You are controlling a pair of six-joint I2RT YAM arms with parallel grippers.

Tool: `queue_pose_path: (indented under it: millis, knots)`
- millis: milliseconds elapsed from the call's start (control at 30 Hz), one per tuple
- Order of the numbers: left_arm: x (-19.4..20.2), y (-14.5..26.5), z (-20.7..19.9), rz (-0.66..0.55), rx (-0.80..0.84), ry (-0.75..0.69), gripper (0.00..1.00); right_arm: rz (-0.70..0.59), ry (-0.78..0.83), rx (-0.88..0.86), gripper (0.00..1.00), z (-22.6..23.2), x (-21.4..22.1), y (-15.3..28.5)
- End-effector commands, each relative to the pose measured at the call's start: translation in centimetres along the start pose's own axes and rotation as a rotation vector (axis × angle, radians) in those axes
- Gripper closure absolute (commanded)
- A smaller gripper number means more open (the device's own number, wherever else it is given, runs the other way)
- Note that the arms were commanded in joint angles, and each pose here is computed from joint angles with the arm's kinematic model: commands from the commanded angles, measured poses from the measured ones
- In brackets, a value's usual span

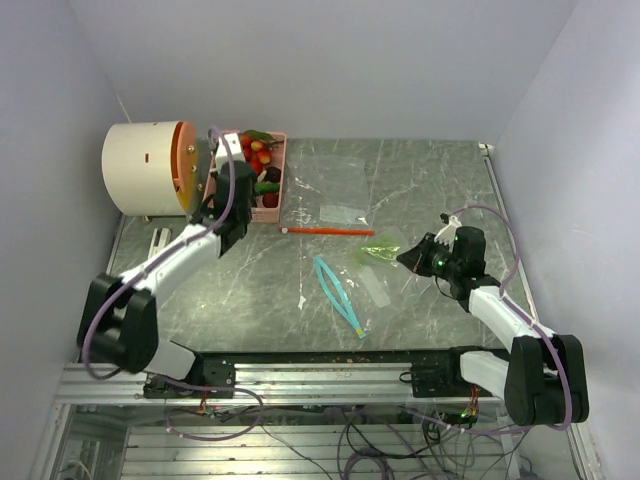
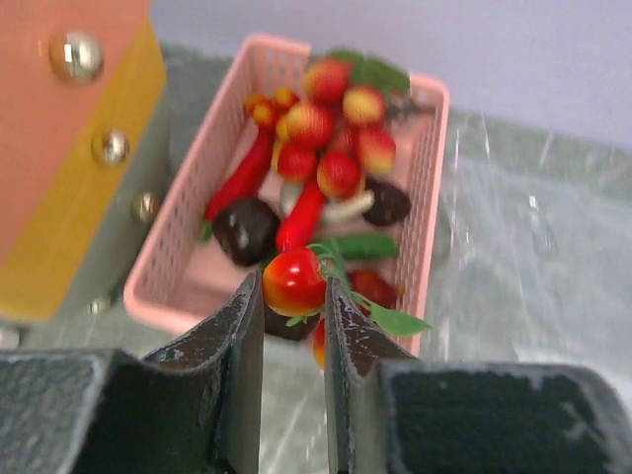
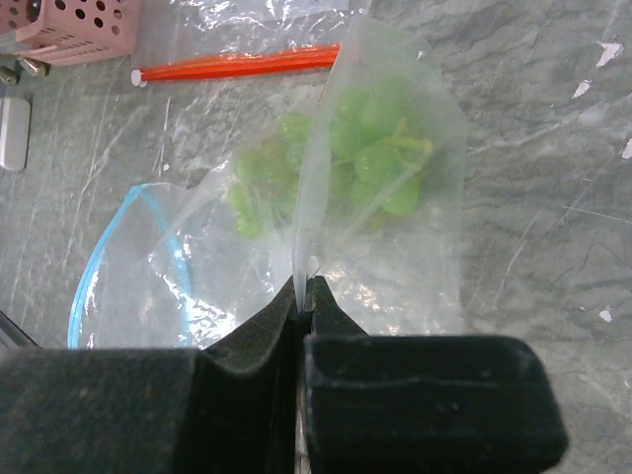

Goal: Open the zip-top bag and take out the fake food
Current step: Place the fake fruit in the bin.

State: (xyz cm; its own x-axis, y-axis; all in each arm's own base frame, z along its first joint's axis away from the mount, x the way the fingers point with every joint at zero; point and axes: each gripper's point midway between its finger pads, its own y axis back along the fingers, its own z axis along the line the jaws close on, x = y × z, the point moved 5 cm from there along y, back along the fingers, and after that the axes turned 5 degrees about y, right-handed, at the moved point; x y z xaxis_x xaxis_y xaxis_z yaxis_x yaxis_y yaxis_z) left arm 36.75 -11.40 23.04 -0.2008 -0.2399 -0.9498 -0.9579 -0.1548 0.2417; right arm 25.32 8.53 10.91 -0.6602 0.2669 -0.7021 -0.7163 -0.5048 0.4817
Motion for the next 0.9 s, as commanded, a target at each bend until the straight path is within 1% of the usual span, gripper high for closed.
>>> queue_pose_path:
  millis: [0,67,133,167,200,300,333,367,467,533,567,667,733,767,867]
  knots:
    - [-4.3,-4.9,-0.6,-0.073,0.003,0.004,0.73,-0.012,0.015,-0.001,1.0,-0.2,0.0,0.2]
    - [-5.3,-7.3,0.5,-0.06,-0.026,0.024,0.72,-0.013,0.016,0.0,1.0,-0.2,0.1,0.3]
    - [-5.3,-8.9,1.0,-0.041,-0.036,0.035,0.64,-0.008,0.014,0.002,1.0,-0.2,0.1,0.3]
    - [-5.3,-9.4,1.2,-0.03,-0.038,0.042,0.56,-0.009,0.016,0.002,1.0,-0.2,0.1,0.3]
    - [-5.3,-9.6,1.1,-0.022,-0.032,0.046,0.45,-0.008,0.018,0.004,1.0,-0.2,0.1,0.3]
    - [-5.2,-9.4,0.6,-0.005,0.002,0.06,0.1,-0.012,0.019,0.003,1.0,-0.2,0.0,0.4]
    - [-5.1,-9.1,0.4,0.001,0.019,0.069,0.02,-0.011,0.018,0.002,1.0,-0.2,0.0,0.3]
    - [-4.9,-8.8,0.2,0.007,0.038,0.078,0.0,-0.011,0.018,0.001,1.0,-0.2,0.0,0.3]
    - [-3.6,-7.2,-0.7,0.051,0.103,0.093,0.0,-0.009,0.016,-0.005,1.0,-0.2,0.1,0.2]
    - [-1.6,-5.4,-1.5,0.092,0.143,0.098,0.01,-0.01,0.013,-0.006,1.0,-0.2,0.2,0.1]
    - [-0.6,-4.3,-2.1,0.111,0.175,0.112,0.04,-0.01,0.011,-0.006,1.0,-0.3,0.2,0.1]
    - [2.9,-0.1,-5.0,0.177,0.305,0.182,0.19,-0.014,0.012,-0.009,1.0,-0.2,0.0,0.1]
    - [5.1,2.9,-6.5,0.21,0.36,0.195,0.29,-0.017,0.013,-0.007,1.0,-0.1,-0.1,0.1]
    - [5.9,4.5,-7.1,0.219,0.398,0.201,0.36,-0.017,0.013,-0.005,1.0,-0.2,0.0,0.1]
    - [8.8,8.5,-8.4,0.293,0.518,0.201,0.53,-0.017,0.013,-0.007,1.0,-0.2,0.0,0.1]
